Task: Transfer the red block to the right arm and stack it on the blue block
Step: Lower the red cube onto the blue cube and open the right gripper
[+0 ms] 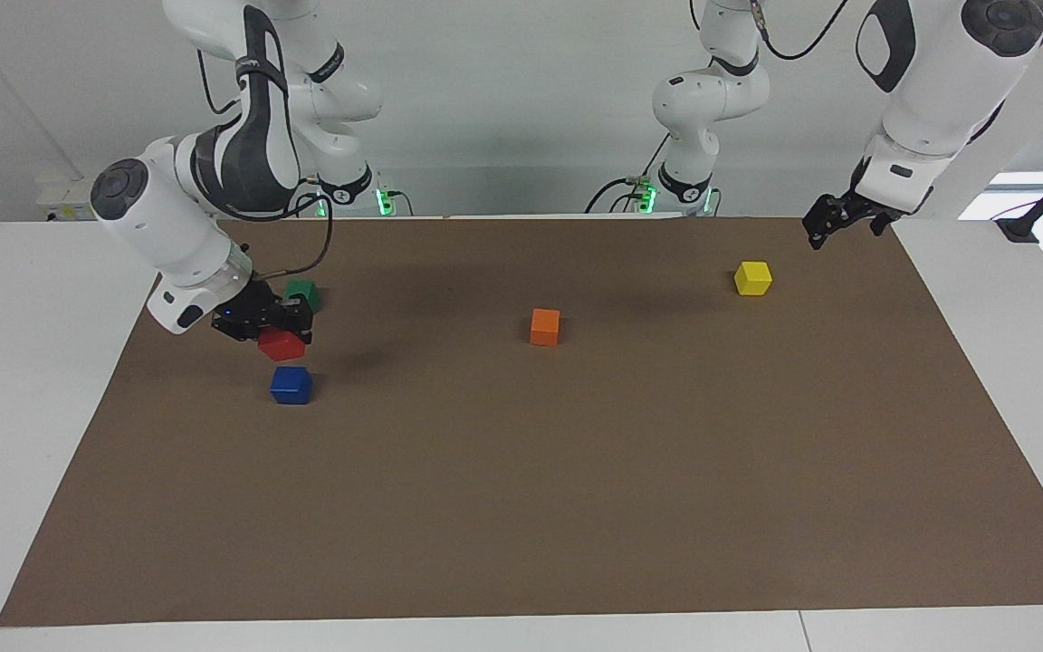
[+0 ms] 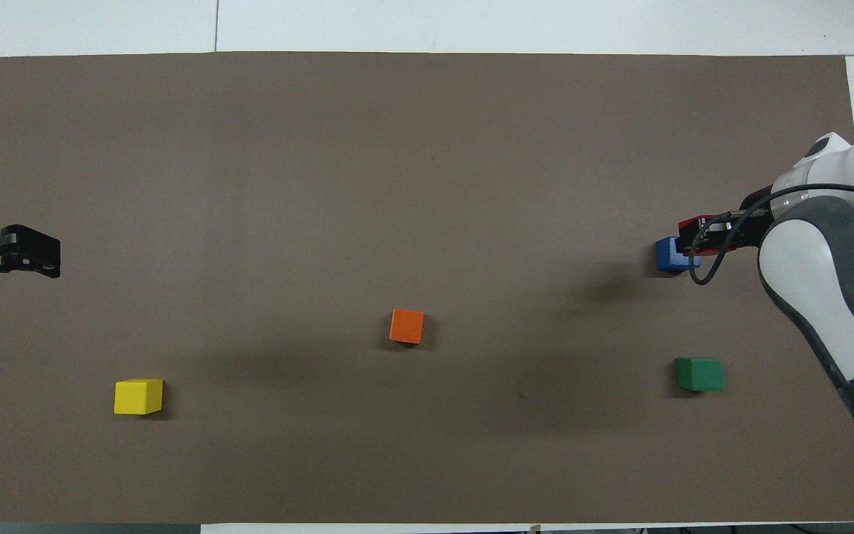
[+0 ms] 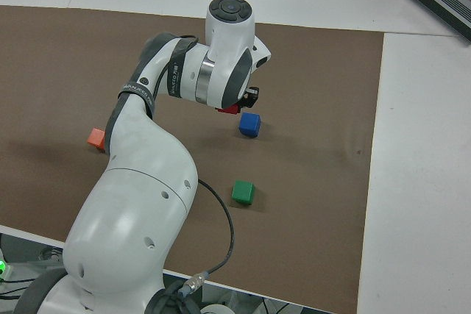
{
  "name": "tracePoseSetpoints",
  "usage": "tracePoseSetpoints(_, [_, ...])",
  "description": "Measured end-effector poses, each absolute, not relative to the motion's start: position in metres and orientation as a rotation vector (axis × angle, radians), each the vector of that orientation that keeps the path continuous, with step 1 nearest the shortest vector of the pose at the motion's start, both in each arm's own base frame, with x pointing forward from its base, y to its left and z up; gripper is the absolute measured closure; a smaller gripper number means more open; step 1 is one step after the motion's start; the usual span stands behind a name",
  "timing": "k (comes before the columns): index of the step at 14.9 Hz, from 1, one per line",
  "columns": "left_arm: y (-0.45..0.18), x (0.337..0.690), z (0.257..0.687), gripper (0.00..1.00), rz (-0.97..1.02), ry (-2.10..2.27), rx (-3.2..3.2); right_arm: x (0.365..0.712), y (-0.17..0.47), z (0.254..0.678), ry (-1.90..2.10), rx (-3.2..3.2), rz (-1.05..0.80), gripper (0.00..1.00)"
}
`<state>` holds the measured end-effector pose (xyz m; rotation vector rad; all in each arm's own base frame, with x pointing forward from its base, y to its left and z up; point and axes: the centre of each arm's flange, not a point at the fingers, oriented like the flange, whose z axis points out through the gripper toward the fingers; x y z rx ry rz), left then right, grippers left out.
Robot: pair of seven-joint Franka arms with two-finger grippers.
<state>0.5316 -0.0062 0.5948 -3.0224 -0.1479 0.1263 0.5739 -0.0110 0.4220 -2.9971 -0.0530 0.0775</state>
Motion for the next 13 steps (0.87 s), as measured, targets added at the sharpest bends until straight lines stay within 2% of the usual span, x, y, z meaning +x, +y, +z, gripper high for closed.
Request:
tracePoseSetpoints(3, [0.008, 0.541, 0.59, 0.0, 0.098, -0.173, -3.088, 0.575, -0.014, 0.403, -0.031, -3.064, 0.015, 0.44])
tracePoseSetpoints(6, [-0.006, 0.55, 0.576, 0.0, 0.133, -0.135, -3.093, 0.579, -0.002, 0.388, -0.019, -3.112, -0.038, 0.44])
tracePoseSetpoints(13, [-0.006, 0.551, 0.576, 0.0, 0.128, -0.106, -3.095, 0.584, -0.007, 0.349, 0.134, -3.119, -0.004, 0.44])
